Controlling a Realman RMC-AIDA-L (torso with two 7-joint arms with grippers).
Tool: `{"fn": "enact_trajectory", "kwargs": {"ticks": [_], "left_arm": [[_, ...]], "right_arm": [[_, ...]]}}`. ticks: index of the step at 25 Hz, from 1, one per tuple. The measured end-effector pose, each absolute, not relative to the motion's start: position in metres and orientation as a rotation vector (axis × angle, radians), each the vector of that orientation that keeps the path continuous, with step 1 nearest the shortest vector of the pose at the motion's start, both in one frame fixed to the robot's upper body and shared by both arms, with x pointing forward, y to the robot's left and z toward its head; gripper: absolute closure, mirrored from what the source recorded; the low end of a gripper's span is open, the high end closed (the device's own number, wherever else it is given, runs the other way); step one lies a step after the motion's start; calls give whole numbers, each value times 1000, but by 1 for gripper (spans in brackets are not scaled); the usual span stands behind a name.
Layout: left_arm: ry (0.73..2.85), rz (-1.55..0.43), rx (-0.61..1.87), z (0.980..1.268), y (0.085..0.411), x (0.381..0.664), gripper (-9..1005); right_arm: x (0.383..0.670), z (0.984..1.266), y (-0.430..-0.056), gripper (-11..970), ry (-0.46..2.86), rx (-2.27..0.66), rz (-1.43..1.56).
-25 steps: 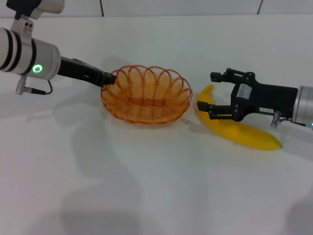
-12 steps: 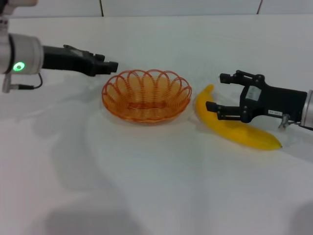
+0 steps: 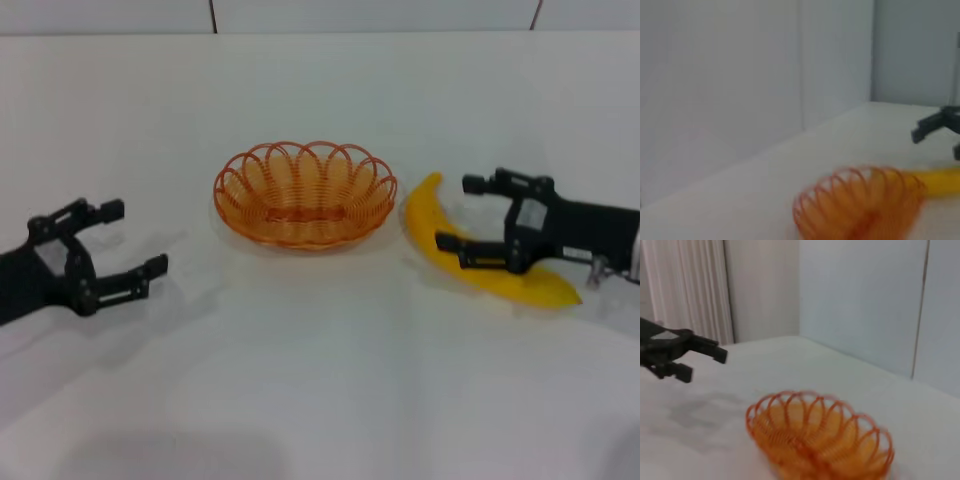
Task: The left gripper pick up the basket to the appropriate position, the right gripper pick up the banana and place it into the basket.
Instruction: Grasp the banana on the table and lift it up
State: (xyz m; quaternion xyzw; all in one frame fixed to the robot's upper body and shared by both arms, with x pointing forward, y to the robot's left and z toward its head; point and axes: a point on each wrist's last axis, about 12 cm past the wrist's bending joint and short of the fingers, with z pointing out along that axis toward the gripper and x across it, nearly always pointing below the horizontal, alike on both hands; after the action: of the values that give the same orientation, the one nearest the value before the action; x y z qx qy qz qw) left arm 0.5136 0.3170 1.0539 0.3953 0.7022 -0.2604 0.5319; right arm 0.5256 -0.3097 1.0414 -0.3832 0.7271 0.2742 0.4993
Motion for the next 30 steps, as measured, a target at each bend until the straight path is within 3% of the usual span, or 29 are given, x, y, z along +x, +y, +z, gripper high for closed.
{"fn": "enact_trajectory", "kwargs": {"ticks": [3, 8, 14, 24, 30], "left_arm": [[1668, -621, 915, 1044, 317, 503, 88], [1630, -621, 886, 1038, 311, 500, 88], [1627, -615, 883, 1037, 310, 499, 88], [1633, -607, 879, 1036, 311, 499, 88], [1632, -618, 883, 1035, 308, 498, 88]], "right_arm": [[520, 1037, -318, 123, 1854, -918, 706], [522, 1033, -326, 128, 1980, -909, 712], [533, 1026, -308, 134, 2027, -982, 656], [534, 1037, -301, 144, 1977, -1010, 716], [534, 1037, -302, 352, 1983, -1010, 716]]}}
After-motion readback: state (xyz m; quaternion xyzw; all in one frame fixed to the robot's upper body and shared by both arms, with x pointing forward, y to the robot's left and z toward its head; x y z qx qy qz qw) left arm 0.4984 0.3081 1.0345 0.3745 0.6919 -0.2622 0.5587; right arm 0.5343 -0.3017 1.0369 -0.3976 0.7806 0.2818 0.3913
